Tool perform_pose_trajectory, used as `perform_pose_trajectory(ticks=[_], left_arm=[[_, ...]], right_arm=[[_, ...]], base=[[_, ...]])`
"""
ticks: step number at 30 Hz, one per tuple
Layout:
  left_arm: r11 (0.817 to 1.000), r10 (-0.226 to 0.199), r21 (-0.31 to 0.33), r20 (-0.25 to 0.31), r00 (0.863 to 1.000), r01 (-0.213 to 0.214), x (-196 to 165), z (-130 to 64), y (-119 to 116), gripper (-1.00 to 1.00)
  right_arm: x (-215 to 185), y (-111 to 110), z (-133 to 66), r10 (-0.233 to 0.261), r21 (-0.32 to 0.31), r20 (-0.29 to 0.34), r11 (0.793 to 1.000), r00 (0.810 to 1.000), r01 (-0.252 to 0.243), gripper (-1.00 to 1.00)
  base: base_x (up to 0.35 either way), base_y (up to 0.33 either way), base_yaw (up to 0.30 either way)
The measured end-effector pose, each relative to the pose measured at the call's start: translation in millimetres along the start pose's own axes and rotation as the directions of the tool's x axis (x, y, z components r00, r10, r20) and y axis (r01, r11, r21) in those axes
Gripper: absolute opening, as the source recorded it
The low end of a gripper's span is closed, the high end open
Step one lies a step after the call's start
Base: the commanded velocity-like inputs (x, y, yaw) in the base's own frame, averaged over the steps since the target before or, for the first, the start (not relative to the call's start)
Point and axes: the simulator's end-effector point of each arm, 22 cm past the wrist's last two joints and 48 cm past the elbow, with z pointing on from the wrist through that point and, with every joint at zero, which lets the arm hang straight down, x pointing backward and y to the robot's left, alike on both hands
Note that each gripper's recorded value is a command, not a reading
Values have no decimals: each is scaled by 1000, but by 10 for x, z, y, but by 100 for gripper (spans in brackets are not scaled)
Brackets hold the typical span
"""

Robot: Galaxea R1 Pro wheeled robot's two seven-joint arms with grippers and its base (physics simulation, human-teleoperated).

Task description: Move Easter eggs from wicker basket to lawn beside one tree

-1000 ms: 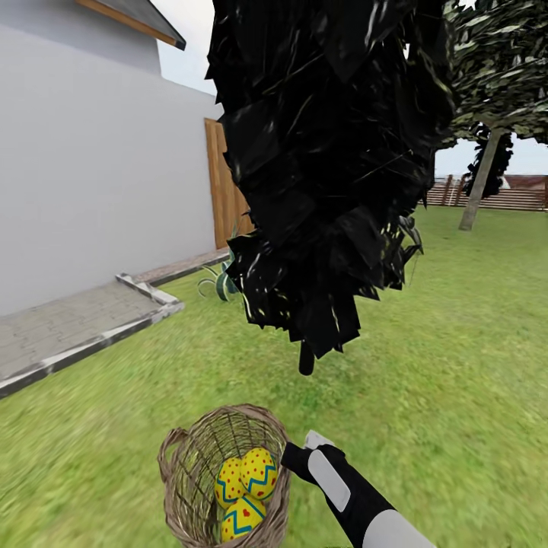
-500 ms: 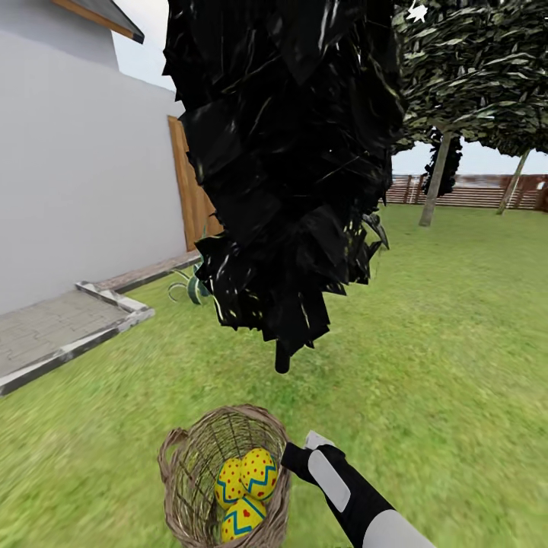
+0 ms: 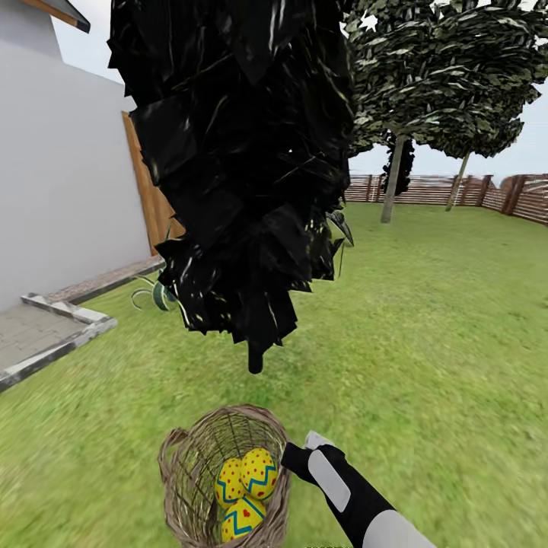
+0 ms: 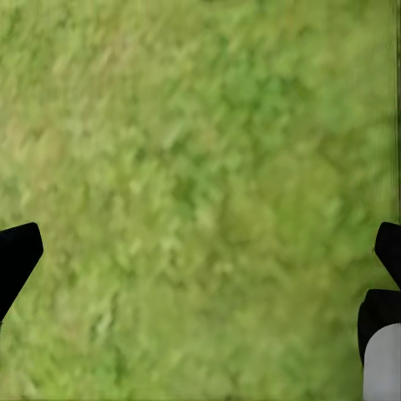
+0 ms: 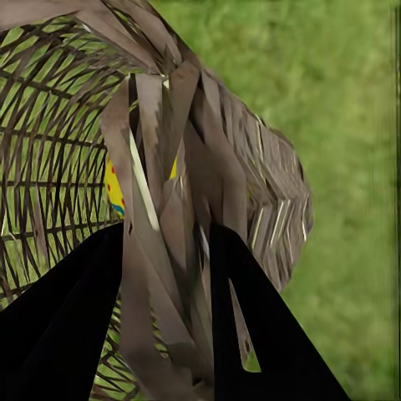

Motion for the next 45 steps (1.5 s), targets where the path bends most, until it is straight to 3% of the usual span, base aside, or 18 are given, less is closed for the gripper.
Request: perform_pose_trajectory(ticks=[36,45], left_arm=[[1000,2,1,4,1000,-2,-8,0,-3,100],[1000,2,1,5,1000,-2,-9,-1,-3,100]], right_arm=[[4,-4,1,0,1,-1,1000,1000,0,-100],[10,-22,4,11,2,-2,1000,1000,-11,-100]], base=[[0,0,-283],[0,0,-37]])
